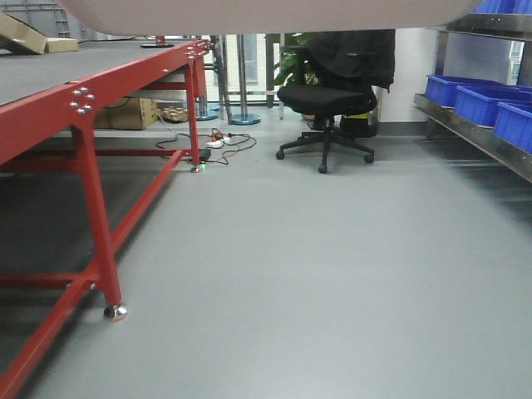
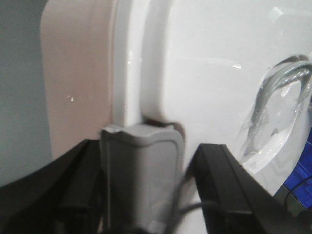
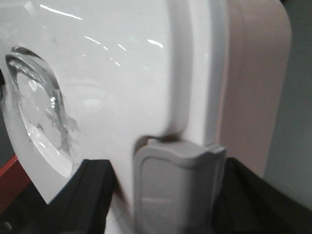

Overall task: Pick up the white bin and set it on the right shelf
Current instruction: 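Drive the base past the red table toward the steel shelf rack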

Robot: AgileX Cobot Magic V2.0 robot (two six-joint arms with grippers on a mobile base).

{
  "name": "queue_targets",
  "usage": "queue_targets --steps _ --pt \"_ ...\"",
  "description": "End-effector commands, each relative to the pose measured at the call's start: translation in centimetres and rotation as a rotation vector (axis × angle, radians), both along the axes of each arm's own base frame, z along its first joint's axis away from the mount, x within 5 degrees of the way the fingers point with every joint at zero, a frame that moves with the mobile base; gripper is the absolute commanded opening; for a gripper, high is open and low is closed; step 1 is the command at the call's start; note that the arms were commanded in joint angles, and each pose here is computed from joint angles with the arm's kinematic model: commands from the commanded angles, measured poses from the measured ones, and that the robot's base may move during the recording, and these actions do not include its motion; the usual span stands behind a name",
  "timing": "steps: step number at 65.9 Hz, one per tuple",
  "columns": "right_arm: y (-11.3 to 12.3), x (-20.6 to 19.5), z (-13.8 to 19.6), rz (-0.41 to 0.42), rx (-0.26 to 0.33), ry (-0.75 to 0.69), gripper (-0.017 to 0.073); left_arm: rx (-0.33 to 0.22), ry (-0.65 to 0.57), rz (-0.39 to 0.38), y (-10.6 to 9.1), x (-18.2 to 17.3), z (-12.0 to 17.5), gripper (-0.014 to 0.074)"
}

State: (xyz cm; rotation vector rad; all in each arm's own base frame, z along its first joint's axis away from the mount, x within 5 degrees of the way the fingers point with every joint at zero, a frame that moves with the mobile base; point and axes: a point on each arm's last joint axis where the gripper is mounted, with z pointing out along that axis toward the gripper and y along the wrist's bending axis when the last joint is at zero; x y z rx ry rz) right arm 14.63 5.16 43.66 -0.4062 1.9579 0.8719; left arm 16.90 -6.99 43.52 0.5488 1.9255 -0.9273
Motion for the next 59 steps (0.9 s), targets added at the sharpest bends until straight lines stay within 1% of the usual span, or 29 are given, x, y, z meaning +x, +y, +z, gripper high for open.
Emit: queue_targets --steps 1,59 --pt "1.57 -2.22 2.55 0.183 0.166 -0.051 0.0464 -0.14 -0.063 -0.078 -0.91 -1.44 2.43 0.0248" --pt "1.57 -2.22 2.55 0.183 0.166 -0.051 0.0464 -0.14 -0.063 -0.078 -0.91 -1.44 2.43 0.0248"
